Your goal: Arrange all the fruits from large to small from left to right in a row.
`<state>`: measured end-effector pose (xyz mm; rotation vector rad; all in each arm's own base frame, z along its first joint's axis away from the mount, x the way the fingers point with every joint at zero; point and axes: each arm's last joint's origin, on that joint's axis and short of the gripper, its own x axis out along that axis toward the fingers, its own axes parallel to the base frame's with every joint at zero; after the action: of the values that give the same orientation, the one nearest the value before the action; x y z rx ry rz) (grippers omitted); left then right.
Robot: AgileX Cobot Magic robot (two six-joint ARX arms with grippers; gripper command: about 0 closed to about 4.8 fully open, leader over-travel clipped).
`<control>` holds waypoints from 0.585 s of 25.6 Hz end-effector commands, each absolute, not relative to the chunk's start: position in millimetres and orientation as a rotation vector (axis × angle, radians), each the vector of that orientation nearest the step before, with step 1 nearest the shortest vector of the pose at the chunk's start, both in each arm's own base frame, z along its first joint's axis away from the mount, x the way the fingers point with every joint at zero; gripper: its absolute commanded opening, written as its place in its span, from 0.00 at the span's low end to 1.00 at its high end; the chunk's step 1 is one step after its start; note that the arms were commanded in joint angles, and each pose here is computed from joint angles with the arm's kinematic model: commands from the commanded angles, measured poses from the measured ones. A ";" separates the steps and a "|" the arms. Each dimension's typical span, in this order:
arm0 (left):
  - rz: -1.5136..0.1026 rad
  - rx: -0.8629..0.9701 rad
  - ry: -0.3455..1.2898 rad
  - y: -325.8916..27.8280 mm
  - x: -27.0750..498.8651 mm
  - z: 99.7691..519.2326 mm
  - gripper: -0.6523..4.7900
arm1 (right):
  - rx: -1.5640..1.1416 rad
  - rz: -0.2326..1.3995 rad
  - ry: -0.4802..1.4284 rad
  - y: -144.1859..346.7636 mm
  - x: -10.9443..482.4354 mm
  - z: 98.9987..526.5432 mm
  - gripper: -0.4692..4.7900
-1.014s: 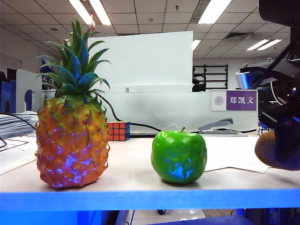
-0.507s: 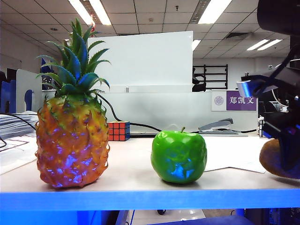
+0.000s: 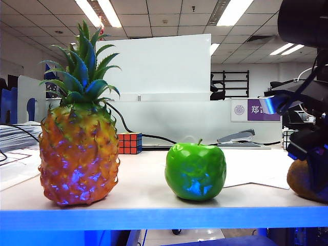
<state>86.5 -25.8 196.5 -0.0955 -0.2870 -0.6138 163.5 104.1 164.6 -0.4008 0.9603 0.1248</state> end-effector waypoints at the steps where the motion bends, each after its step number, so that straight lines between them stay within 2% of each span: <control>1: -0.620 -0.091 -0.302 -25.9 85.8 198.0 0.18 | -0.388 0.117 0.948 105.1 165.1 165.3 0.18; 4: -0.620 -0.092 -0.302 -25.8 85.8 198.0 0.18 | -0.386 0.117 0.946 105.2 165.3 165.4 0.43; 5: -0.620 -0.092 -0.302 -25.8 85.8 198.0 0.18 | -0.386 0.117 0.946 105.2 165.3 165.4 0.48; 11: -0.620 -0.091 -0.302 -25.9 85.8 198.0 0.18 | -0.390 0.106 0.940 105.0 165.6 165.7 0.49; 15: -0.620 -0.092 -0.302 -25.9 85.8 198.0 0.18 | -0.386 0.101 0.931 105.2 166.1 166.1 0.65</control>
<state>86.5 -25.8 196.5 -0.0955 -0.2870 -0.6142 164.5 104.3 164.4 -0.3990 0.9505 0.1090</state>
